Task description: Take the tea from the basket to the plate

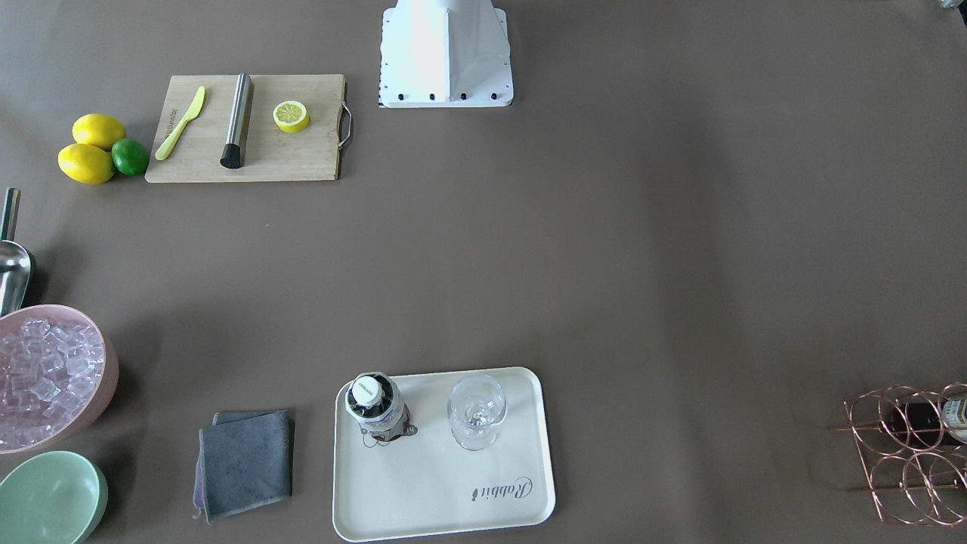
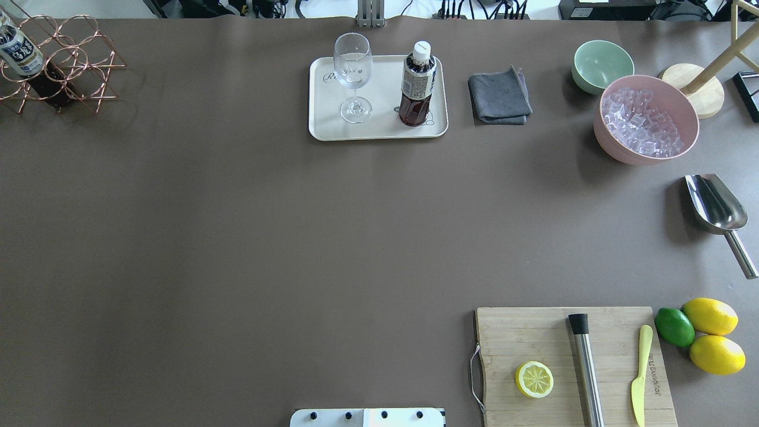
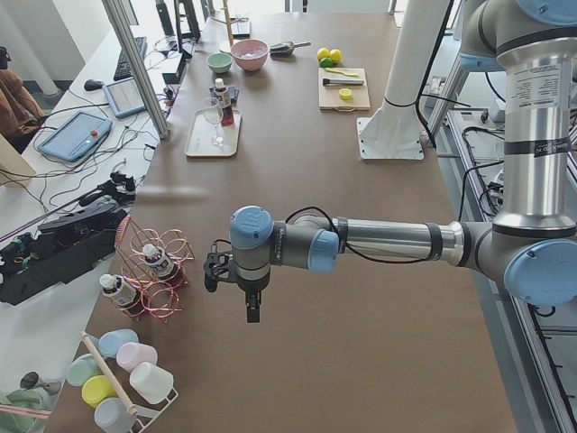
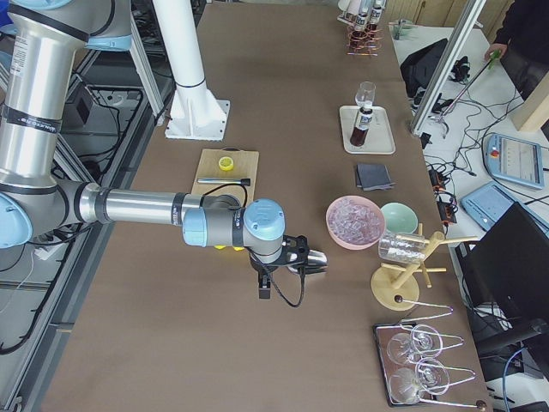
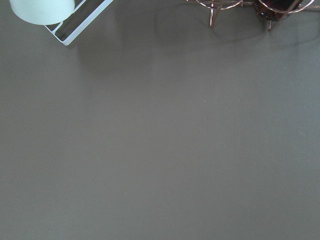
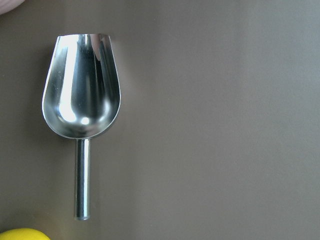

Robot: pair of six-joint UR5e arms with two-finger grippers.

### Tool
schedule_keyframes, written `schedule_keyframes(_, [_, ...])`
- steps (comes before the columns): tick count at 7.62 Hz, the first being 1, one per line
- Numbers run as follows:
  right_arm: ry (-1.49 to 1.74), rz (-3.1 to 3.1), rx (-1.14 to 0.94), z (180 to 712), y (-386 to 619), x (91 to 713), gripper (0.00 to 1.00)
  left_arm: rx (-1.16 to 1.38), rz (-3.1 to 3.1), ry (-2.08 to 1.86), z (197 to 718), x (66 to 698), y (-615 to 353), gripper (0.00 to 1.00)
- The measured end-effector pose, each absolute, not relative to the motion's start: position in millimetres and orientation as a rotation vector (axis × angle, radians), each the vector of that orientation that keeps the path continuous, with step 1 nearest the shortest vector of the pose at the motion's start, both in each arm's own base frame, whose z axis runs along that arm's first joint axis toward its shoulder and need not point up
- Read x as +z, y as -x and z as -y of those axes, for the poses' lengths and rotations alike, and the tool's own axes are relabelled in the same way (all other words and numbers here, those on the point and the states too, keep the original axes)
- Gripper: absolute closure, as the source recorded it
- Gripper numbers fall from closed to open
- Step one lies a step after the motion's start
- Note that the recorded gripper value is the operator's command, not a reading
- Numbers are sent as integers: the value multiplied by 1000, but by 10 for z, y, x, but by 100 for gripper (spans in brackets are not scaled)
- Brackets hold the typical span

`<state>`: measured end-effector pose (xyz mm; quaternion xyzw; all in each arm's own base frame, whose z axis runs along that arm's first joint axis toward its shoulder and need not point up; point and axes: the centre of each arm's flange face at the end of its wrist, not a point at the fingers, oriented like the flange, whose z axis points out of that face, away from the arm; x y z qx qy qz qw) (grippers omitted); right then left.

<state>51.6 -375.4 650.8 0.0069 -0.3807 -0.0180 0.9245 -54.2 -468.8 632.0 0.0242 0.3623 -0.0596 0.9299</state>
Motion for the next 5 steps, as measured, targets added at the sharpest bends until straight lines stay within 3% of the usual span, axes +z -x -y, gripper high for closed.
schedule_keyframes(5, [-17,779,-37,3754,-521,6504,0,-138,-744,-39,4678,6375,568,2])
